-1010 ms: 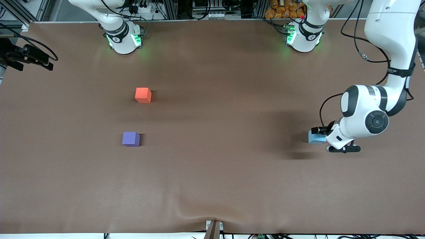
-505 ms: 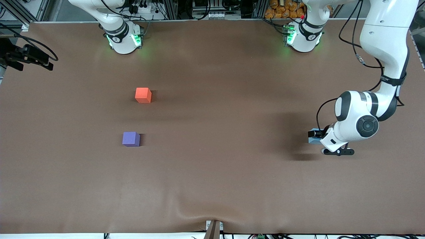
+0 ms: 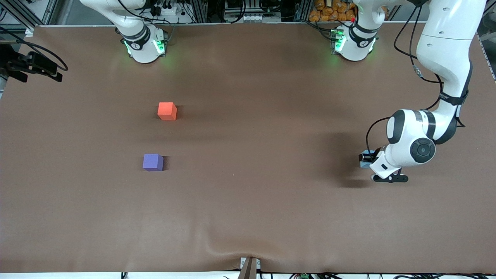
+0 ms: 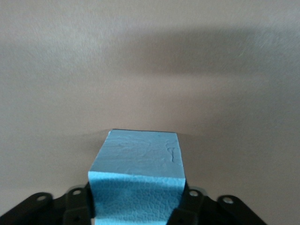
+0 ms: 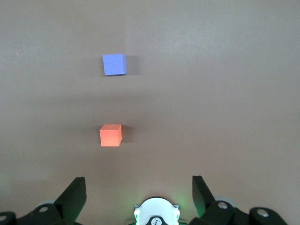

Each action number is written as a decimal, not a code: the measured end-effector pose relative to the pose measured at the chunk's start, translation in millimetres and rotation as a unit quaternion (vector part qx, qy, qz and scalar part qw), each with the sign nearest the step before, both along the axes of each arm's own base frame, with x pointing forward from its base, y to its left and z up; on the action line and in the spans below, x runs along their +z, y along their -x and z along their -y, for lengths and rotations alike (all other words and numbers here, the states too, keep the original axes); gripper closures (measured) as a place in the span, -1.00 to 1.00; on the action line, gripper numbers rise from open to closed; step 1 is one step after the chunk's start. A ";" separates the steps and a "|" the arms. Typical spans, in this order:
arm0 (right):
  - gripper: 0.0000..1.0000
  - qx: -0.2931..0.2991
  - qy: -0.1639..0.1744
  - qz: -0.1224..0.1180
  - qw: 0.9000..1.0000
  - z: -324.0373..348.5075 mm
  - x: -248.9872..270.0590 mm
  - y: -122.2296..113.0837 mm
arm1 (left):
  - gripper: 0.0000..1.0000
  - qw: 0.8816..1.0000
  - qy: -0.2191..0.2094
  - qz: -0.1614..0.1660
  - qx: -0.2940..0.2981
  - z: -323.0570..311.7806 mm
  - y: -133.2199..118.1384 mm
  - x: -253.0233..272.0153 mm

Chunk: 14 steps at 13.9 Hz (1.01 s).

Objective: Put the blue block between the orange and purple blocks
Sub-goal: 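Carry the blue block with the left gripper toward the table middle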

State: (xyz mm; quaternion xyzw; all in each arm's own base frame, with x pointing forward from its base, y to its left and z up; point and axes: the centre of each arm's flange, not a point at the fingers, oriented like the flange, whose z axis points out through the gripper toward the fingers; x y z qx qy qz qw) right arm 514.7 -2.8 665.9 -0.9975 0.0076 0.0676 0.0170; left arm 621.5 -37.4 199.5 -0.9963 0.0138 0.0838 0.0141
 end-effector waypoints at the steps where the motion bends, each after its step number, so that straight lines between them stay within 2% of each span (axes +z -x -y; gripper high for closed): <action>1: -1.00 0.000 0.000 0.000 1.000 0.0 0.0 0.0 | -0.15 1.000 0.001 0.007 -0.001 1.9 -3.7 6.1; 3: -1.00 0.000 0.000 0.000 1.000 0.0 0.0 0.0 | -0.15 1.000 0.000 0.018 -0.007 14.4 -8.7 25.7; 6: -1.00 0.000 0.000 0.000 1.000 0.0 -0.1 0.1 | -0.08 1.000 -0.010 0.013 0.002 58.2 -2.2 60.4; 8: -1.00 0.000 0.000 0.000 1.000 0.0 -0.1 0.1 | -0.08 1.000 -0.017 0.001 0.016 106.7 4.9 83.8; 11: -1.00 0.000 0.000 0.000 1.000 0.0 -0.1 0.1 | -0.08 0.999 -0.013 0.020 0.047 194.4 12.2 118.4; 14: -1.00 0.000 0.000 0.000 1.000 -0.1 0.0 0.0 | -0.08 0.998 -0.016 0.016 0.055 300.3 46.5 105.3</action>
